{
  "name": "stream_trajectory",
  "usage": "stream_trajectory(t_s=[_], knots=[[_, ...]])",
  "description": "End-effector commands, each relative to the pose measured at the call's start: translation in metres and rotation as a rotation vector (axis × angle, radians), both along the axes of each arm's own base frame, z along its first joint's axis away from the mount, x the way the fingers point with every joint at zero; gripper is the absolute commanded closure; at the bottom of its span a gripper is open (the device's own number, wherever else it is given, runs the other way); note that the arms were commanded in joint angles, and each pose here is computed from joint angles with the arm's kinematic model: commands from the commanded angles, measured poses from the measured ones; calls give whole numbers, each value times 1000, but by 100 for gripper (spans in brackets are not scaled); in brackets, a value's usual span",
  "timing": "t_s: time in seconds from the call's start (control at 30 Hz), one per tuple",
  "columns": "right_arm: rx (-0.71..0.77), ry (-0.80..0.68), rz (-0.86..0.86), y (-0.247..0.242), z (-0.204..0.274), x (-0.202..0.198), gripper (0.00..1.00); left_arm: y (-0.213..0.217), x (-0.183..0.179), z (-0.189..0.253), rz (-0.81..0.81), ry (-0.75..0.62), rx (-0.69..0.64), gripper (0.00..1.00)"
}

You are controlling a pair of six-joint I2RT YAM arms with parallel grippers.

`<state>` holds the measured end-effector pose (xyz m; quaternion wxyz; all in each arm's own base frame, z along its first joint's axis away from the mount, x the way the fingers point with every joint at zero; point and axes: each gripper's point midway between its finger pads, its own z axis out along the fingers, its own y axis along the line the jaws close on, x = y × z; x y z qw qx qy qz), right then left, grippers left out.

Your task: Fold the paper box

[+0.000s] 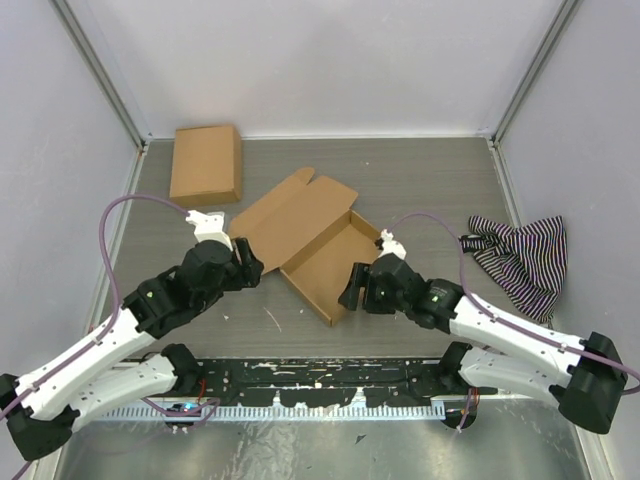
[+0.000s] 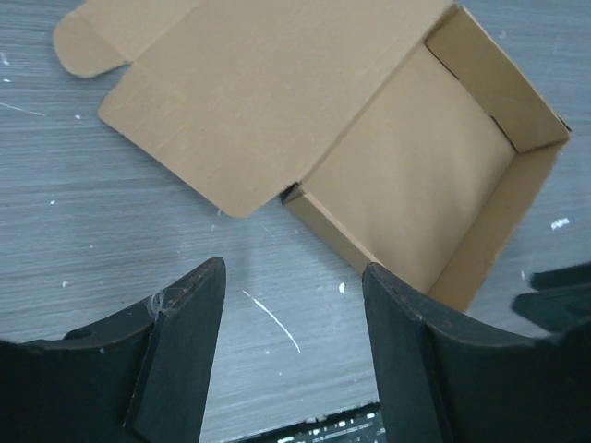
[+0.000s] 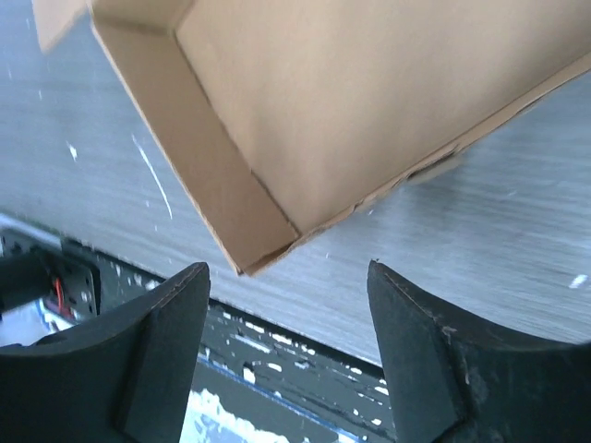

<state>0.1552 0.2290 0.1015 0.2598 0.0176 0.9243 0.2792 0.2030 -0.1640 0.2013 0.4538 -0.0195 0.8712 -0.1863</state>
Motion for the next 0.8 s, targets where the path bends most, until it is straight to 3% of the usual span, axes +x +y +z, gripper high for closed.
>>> stream_trajectory(t_s=[0.0, 0.1, 0.17, 0.27, 0.33, 0.53, 0.77], knots=[[-100, -141, -164, -28, 44, 32, 26, 14, 33, 8, 129, -104, 65, 29], [-156, -208, -184, -36, 61, 44, 25, 4, 81, 15, 118, -59, 39, 28], [-208, -281, -197, -40, 78, 60, 23, -3, 114, 5, 83, 56, -30, 33], [-334, -372, -242, -51, 102, 95, 20, -2, 163, -25, 107, 178, -5, 36], [-398, -390, -228, -55, 112, 122, 20, -6, 174, -36, 93, 238, 20, 37], [-473, -268, -183, -78, 74, 209, 25, -10, 147, -49, 65, 262, -64, 41], [-495, -190, -51, -60, 18, 241, 30, 11, 90, -52, 74, 235, -104, 40]])
